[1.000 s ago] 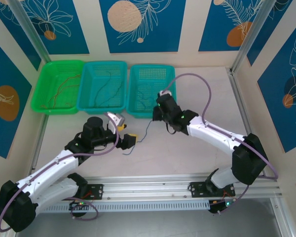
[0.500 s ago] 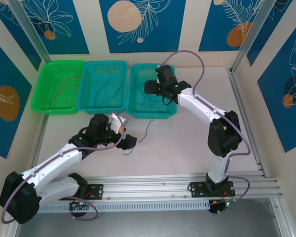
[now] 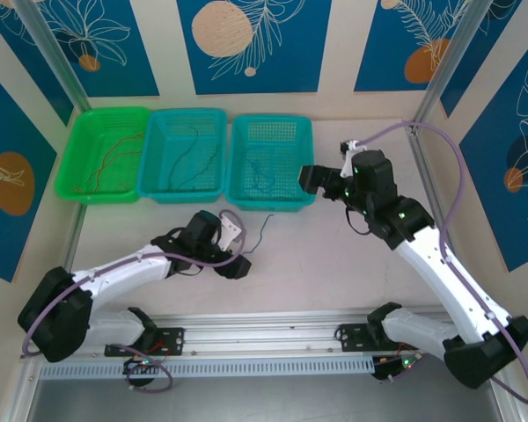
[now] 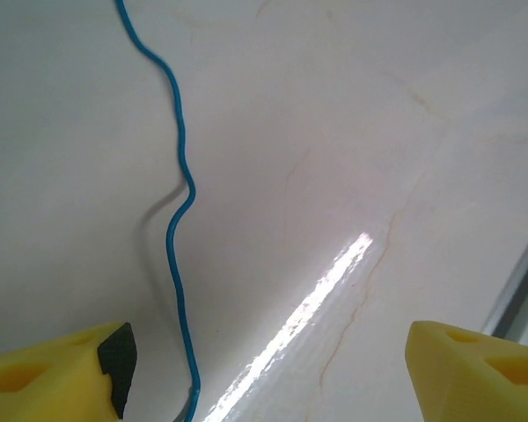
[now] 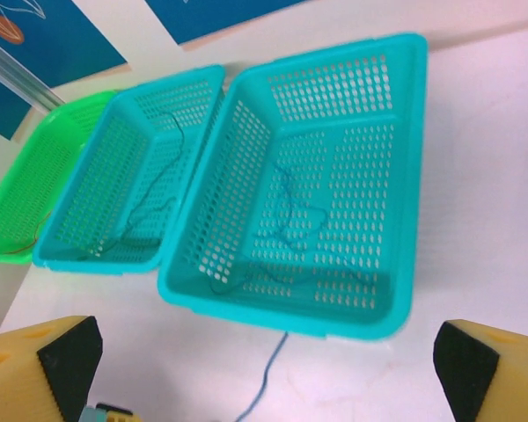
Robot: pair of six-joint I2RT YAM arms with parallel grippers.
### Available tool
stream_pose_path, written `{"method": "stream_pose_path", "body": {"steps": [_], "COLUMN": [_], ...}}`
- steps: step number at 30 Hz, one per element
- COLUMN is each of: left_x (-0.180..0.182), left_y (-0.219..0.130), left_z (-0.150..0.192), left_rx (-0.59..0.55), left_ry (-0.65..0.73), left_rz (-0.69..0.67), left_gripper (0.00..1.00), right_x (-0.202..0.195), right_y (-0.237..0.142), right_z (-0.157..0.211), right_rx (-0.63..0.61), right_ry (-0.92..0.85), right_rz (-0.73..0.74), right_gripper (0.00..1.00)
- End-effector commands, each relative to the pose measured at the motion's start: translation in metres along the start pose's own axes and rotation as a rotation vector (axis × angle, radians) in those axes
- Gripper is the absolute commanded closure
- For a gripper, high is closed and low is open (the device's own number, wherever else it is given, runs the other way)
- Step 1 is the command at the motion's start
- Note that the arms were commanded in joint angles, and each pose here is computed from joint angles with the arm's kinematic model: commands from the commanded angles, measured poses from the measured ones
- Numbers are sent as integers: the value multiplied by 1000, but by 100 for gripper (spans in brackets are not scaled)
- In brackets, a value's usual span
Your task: Untangle the cables
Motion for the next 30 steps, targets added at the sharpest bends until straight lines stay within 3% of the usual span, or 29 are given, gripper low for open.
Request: {"method": "stream_pose_path", "body": {"steps": [1, 5, 9, 11, 14, 15, 22, 27, 30], "left_x": [11, 14, 14, 16, 20, 20, -2, -26, -37], "left_y": [10, 29, 45, 51, 57, 57, 19, -26, -45], "left_z": [-9, -11, -18, -18, -12, -10, -18, -56, -92], "left_rx": [-21, 21, 10, 12, 35, 42, -14, -156, -253], "left_ry": [49, 52, 26, 20, 17, 17, 102, 190, 224], "left_rz": [-77, -80, -60, -59, -66, -63, -2, 2, 5], "left_gripper": [23, 30, 44, 60, 96, 100, 100, 100, 100], "right_x": [-12, -14, -13, -13, -11, -8, 32, 72, 88], "right_y": [-3, -5, -4, -4, -4, -4, -7, -29, -43], "right_z": [23, 29, 31, 33, 36, 36, 46, 35, 24], "right_rx": [55, 75, 95, 105, 117, 123, 235, 238, 215], "right_ry": [41, 48, 53, 61, 64, 55, -29, -72, -86], "right_rz": [47, 52, 48, 50, 39, 19, -224, -470, -544], "right_gripper": [2, 2, 3, 3, 3, 3, 4, 5, 5]}}
Point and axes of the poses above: each hand's point on the last joint's axis, 136 mm out from that joint toward the fingers, its own y axis out along the fingers, its own x axis along the line the jaws close on, z = x × y, the point moved 1 cm from there along -y, back along the fingers, and after that the axes turned 15 degrees about -y, right-handed, at the moved point
